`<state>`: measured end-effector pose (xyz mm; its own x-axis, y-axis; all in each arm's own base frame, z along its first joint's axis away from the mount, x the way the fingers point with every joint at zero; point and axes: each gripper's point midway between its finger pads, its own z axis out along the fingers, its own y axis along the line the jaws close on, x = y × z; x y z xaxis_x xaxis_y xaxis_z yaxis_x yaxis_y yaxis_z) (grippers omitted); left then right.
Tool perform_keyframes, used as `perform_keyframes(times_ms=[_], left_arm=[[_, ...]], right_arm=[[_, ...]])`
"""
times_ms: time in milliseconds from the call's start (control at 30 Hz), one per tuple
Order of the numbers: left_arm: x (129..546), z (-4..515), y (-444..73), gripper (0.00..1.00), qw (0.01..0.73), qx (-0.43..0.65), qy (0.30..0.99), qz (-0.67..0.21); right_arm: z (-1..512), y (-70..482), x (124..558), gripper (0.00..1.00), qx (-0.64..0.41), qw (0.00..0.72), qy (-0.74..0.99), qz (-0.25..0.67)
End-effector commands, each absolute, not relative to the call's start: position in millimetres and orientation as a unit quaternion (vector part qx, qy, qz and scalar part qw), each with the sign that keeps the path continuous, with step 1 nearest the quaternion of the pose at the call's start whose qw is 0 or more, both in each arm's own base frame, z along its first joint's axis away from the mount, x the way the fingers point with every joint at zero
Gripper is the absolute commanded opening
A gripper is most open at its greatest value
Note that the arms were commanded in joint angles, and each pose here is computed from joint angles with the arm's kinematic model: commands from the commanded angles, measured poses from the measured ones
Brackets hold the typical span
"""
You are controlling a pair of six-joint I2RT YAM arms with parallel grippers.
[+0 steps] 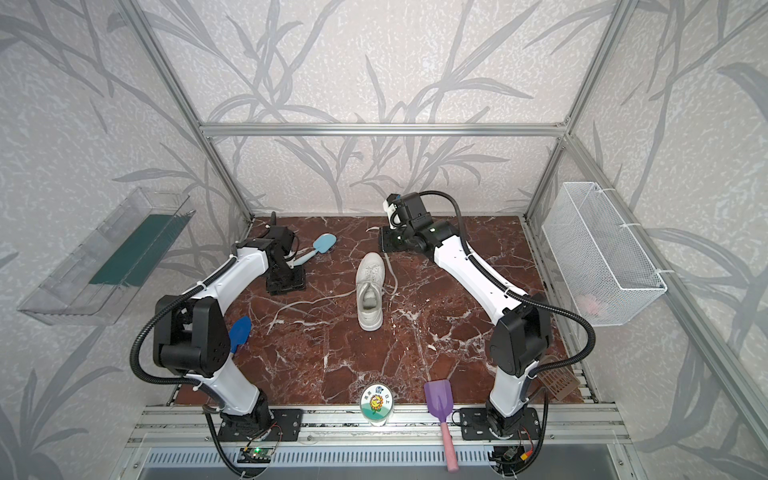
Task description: Tie the shoes
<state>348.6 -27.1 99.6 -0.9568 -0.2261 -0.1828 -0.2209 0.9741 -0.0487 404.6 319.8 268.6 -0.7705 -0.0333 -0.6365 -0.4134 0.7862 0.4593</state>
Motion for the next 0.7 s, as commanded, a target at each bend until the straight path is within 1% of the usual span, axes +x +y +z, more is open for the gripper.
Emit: perform_keyframes(times_ms=[0, 200, 300, 667], left_arm=[[344, 108, -26, 0.59, 0.104, -0.118, 0.987, -0.02], [338, 105, -27, 0.59, 0.102, -0.12, 0.987, -0.024], [333, 104, -26, 0.59, 0.102, -0.122, 0.987, -0.022], [320, 98, -28, 0.59, 0.1, -0.135, 0.985, -0.039]], right_arm=[[278, 344, 403, 0.0, -0.131, 0.308, 0.882, 0.331], [286, 389, 405, 0.0, -0.134, 0.295, 0.865, 0.383], [289, 407, 404, 0.0, -0.14, 0.291, 0.86, 0.395], [280, 448, 402, 0.0, -0.144, 0.267, 0.858, 0.414]])
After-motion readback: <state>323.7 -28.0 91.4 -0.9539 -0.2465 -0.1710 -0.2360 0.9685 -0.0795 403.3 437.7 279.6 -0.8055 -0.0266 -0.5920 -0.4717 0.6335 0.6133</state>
